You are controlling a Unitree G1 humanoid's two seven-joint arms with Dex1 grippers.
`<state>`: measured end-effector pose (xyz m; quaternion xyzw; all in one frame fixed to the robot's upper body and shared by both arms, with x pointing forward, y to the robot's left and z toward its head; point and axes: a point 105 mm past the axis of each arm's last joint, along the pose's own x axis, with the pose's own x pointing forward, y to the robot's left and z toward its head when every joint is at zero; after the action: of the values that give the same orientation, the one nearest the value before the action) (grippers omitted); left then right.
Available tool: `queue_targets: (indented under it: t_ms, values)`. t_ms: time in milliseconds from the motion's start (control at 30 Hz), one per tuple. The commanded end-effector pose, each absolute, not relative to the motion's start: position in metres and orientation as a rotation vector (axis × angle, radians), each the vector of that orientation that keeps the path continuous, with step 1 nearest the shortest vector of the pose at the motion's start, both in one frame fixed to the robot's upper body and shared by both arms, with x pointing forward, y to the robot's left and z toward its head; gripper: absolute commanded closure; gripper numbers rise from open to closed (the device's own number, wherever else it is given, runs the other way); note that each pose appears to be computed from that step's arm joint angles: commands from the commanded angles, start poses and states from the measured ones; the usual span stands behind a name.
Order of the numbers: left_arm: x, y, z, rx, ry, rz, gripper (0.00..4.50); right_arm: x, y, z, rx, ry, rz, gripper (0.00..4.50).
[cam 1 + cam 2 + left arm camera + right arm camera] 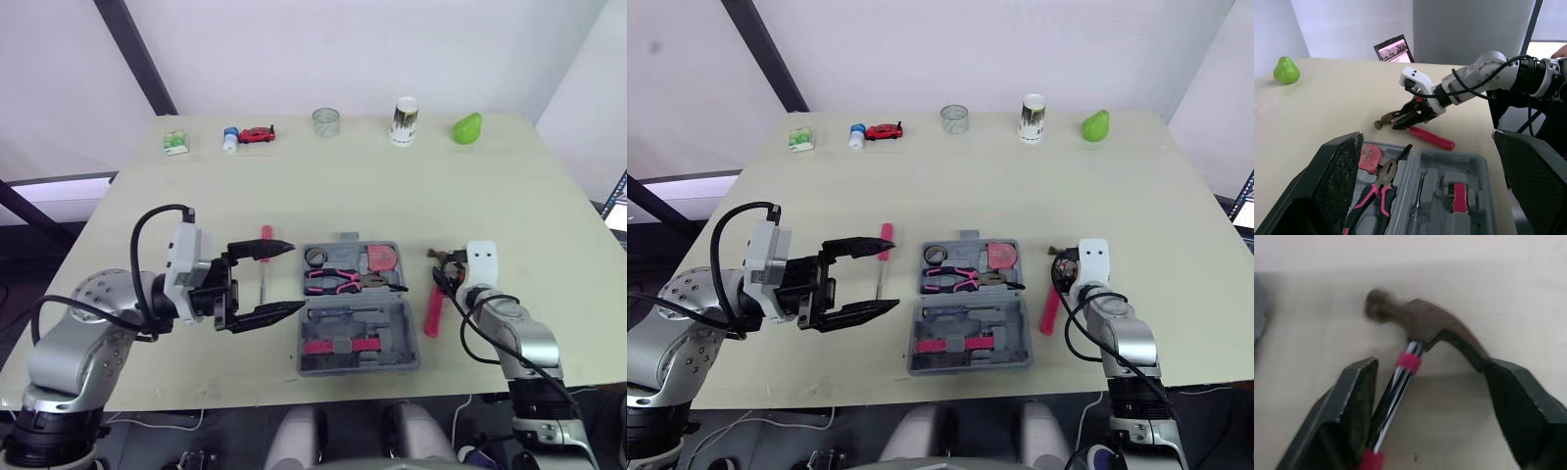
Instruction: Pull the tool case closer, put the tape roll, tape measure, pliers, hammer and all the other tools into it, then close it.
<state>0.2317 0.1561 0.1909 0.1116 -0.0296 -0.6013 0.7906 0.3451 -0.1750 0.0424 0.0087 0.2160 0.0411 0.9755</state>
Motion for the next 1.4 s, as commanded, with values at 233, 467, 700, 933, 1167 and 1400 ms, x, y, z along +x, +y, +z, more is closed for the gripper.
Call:
queue_targets:
  t_ms: [233, 467, 700, 933, 1167, 1400]
  values:
    - [0.229, 0.156, 0.196, 0.252, -0.11, -1.289, 0.0, 0.344, -0.176, 0.053, -0.019, 0.415, 0.071, 0.78]
    - [0.23, 0.157, 0.194, 0.251, -0.111, -1.285, 0.0, 0.333, -0.172, 0.058, -0.034, 0.437, 0.08, 0.78]
    - [0.231, 0.158, 0.194, 0.25, -0.116, -1.285, 0.0, 0.334, -0.162, 0.061, 0.002, 0.439, 0.091, 0.78]
    - [0.233, 0.159, 0.189, 0.251, -0.114, -1.272, 0.0, 0.348, -0.162, 0.054, 0.016, 0.446, 0.073, 0.78]
    - [0.234, 0.161, 0.191, 0.258, -0.125, -1.257, 0.0, 0.354, -0.164, 0.051, 0.024, 0.445, 0.061, 2.61]
    - [0.231, 0.159, 0.192, 0.239, -0.131, -1.278, 0.0, 0.355, -0.168, 0.052, 0.011, 0.425, 0.054, 4.49]
